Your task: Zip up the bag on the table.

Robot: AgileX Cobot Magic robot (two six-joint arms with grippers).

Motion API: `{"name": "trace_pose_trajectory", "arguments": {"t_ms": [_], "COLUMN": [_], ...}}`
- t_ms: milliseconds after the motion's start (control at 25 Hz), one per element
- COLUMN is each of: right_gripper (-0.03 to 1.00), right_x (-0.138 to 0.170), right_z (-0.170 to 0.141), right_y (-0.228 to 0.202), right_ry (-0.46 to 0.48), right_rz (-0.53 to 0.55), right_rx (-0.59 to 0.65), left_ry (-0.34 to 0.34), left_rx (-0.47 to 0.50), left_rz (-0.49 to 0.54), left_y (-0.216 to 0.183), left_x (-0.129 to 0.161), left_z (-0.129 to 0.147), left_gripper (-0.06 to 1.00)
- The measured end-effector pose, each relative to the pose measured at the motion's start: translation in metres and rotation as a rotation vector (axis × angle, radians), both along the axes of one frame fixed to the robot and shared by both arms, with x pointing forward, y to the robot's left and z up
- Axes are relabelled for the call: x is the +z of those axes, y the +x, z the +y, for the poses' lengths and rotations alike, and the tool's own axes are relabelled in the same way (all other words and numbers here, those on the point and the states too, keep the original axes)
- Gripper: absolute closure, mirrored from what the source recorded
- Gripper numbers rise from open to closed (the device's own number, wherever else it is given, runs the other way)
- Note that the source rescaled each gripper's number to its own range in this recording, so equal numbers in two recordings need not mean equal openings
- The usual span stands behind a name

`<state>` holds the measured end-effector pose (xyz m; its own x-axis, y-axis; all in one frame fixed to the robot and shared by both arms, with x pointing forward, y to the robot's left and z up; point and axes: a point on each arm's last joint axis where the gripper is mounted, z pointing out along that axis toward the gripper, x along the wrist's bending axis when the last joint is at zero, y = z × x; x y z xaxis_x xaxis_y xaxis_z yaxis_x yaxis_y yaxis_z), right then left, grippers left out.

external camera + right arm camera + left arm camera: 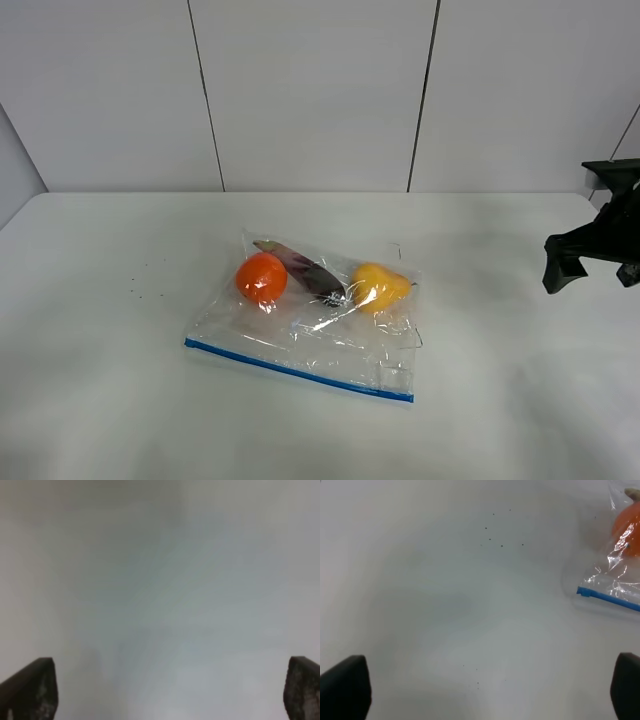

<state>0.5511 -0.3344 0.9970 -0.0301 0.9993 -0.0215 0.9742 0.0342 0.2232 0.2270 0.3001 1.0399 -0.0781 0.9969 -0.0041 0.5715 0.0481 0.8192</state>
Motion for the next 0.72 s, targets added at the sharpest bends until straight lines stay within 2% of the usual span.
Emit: {"name": "trace_pose_trajectory", "arguments": {"t_ms": [200, 360, 560, 720], "right_gripper": [-0.03, -0.03, -0.03, -0.03], "right_x": [0.005, 0.026, 0.051, 0.061], "right_z": [0.0, 0.002, 0.007, 0.011], "right_y": [-0.002, -0.018, -0.058, -0.092], "right_ry": [-0.006, -0.021, -0.043, -0.053], "right_rz": [-0.023, -0.131, -0.283, -0.35], "right_rx": [0.009, 0.015, 0.022, 0.029], "left_ry": [0.0, 0.0, 0.0, 0.0], "left_rx": [0.0, 0.0, 0.0, 0.0], "left_rz": [0.0, 0.001, 0.001, 0.001], "left_y": [0.0, 0.0, 0.0, 0.0], "left_x": [0.0, 0.0, 0.0, 0.0], "left_z": [0.0, 0.0, 0.0, 0.0], "left_gripper": [-0.06, -0.06, -0.06, -0.06]}}
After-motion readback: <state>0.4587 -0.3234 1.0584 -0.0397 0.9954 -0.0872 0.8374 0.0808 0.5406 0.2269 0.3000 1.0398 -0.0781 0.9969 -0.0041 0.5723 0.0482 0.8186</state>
